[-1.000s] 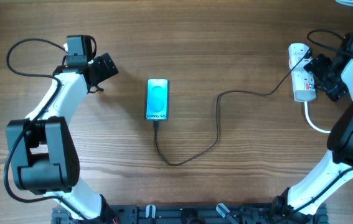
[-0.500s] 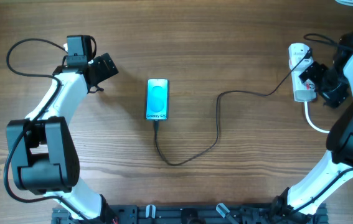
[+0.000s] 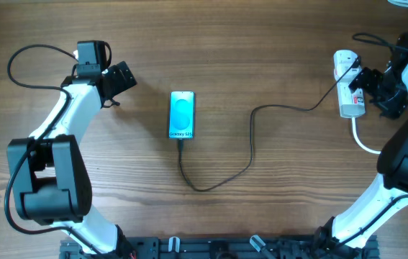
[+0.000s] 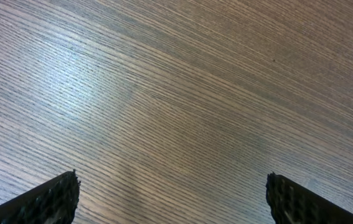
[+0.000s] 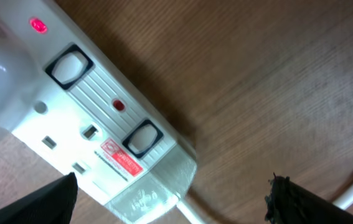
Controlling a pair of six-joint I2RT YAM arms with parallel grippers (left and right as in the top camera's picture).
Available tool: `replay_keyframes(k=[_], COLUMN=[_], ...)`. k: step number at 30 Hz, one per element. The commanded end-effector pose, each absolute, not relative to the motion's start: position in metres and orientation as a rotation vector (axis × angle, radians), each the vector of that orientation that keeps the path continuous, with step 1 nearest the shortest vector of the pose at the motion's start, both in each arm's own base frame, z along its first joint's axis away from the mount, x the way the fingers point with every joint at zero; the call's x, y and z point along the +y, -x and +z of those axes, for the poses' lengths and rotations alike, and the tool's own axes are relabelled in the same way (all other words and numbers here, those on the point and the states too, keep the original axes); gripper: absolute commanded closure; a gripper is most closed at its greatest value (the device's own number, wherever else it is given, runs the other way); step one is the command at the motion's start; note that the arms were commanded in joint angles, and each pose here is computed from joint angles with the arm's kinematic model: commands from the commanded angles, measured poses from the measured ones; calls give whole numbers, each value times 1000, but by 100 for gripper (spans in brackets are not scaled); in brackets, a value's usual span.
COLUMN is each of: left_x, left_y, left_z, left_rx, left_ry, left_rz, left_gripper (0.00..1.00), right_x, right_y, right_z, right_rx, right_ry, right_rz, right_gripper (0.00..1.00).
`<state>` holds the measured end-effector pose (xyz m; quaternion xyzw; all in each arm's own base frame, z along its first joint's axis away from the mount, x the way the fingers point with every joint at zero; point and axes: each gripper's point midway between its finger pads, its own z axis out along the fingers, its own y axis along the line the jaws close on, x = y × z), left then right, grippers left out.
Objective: Plug charger to phone and switch on socket
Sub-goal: 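Lift the right gripper away from the power strip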
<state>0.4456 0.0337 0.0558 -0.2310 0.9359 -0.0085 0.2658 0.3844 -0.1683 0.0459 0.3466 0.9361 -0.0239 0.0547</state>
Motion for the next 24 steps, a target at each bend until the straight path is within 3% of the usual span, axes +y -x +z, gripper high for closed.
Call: replay_keyframes(k=[1, 10, 24], left_x=[38, 38, 38], left_y=[-451, -451, -451], left_z=[67, 67, 67], left_rx=[2494, 2494, 2494], left_ry=[625, 624, 624], left_rz=[-12, -12, -12], left_gripper=[0, 0, 0], right_x=[-180, -209, -212], right_y=[-408, -478, -485], right_z=[47, 77, 81], right_rx=[2781, 2462, 2426], right_ry=[-954, -859, -848], right_rz=[-107, -124, -126], right_gripper=[0, 0, 0])
